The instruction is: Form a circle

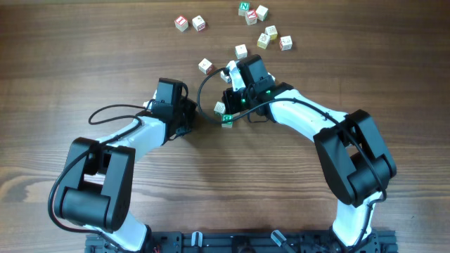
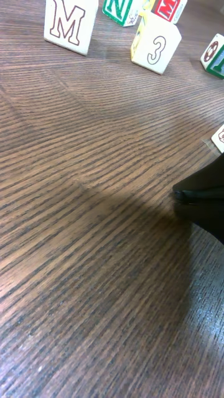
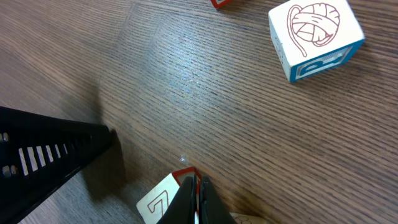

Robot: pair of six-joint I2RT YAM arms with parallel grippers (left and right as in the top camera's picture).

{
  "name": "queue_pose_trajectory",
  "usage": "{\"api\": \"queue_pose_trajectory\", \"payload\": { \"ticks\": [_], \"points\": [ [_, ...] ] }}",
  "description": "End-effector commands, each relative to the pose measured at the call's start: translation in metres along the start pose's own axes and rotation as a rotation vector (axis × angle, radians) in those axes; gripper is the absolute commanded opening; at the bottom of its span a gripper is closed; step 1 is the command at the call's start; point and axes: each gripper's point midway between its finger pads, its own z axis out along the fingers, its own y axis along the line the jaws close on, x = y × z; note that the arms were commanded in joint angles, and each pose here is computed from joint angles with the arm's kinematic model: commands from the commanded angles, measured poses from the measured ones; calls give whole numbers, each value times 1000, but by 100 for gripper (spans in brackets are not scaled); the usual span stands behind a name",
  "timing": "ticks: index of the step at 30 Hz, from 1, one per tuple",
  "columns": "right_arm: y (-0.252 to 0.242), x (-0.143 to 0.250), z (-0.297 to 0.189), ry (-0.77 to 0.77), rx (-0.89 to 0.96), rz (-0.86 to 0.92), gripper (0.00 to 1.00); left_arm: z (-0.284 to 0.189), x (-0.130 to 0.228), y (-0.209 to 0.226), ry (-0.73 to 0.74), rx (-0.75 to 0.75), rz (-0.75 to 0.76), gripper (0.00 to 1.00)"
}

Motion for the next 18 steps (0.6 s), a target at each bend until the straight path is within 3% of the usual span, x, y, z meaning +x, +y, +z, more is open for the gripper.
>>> {"api": "queue_pose_trajectory", "payload": {
  "ticks": [1, 18],
  "points": [
    [2, 3, 8, 18, -1, -43, 5, 16, -5, 78, -40, -233, -47, 4],
    [5, 0, 9, 4, 1, -57, 5, 16, -5, 79, -43, -234, -46, 4]
  ]
}}
